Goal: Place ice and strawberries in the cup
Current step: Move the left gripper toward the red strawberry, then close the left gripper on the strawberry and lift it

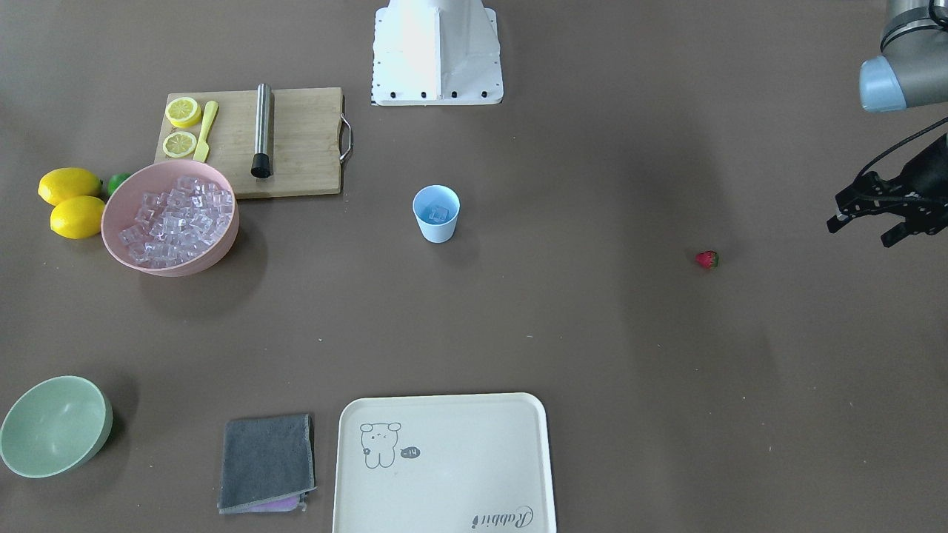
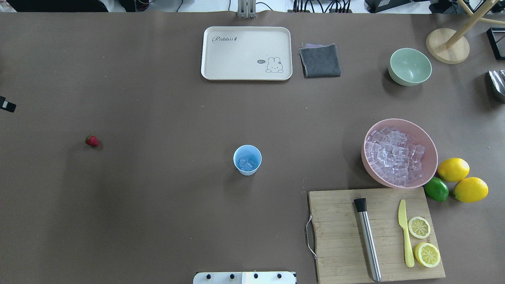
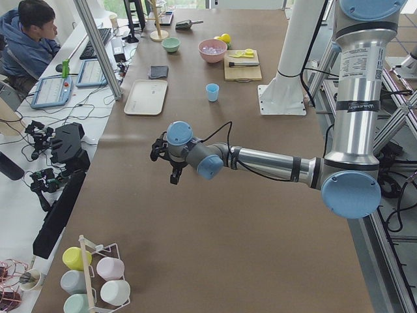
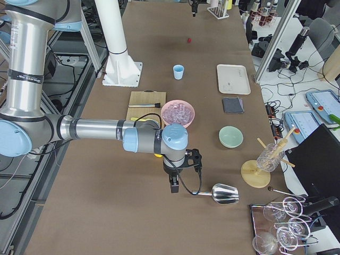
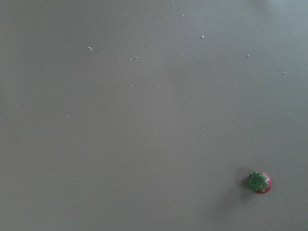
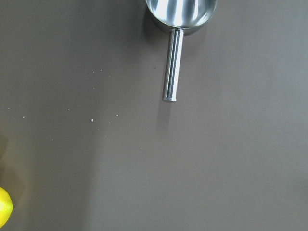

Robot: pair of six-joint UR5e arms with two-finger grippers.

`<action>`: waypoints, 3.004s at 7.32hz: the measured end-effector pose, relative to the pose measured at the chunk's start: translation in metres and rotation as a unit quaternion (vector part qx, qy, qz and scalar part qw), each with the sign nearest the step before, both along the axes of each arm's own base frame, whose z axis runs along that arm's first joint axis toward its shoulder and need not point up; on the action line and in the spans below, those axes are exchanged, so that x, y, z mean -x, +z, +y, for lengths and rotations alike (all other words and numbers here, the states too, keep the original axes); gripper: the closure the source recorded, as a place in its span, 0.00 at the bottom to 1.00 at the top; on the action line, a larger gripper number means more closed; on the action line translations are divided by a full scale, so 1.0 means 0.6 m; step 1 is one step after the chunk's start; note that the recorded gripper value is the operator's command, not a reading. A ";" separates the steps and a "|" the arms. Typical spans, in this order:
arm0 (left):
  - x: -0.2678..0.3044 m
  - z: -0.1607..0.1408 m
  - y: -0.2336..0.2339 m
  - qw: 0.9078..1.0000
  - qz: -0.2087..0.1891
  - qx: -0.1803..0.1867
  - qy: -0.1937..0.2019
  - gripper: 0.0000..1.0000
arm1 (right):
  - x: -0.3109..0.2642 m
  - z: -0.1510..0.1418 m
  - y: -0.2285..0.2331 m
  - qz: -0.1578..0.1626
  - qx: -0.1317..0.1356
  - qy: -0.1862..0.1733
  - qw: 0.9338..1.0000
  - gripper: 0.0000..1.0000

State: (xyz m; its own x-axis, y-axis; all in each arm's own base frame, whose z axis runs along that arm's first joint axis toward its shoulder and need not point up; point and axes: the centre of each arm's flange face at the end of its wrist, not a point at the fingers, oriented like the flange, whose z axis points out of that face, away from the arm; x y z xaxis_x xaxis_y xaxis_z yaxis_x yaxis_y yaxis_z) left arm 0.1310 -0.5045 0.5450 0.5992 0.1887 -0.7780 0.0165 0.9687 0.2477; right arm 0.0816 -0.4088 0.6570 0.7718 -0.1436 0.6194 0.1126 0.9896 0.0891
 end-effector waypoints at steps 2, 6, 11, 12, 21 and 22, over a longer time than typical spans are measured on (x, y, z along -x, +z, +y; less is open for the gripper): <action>-0.080 0.016 -0.009 1.000 -0.007 0.008 -0.021 0.00 | -0.003 0.001 0.001 0.002 0.003 0.006 1.000 0.00; -0.255 0.054 -0.044 0.999 -0.027 -0.015 -0.018 0.01 | -0.003 0.000 0.001 0.002 0.003 0.007 1.000 0.00; -0.304 0.056 -0.053 0.999 -0.040 -0.022 -0.030 0.14 | -0.003 -0.002 0.000 0.002 0.002 0.007 1.000 0.00; -0.306 0.059 -0.051 0.998 -0.043 -0.025 -0.031 0.14 | -0.002 -0.002 0.000 0.002 0.003 0.007 1.000 0.00; -0.333 0.077 -0.034 0.998 -0.052 -0.023 -0.017 0.40 | -0.002 -0.003 0.000 0.002 0.005 0.009 1.000 0.00; -0.333 0.077 -0.033 0.998 -0.052 -0.023 -0.017 0.43 | -0.002 -0.003 0.000 0.002 0.005 0.009 1.000 0.00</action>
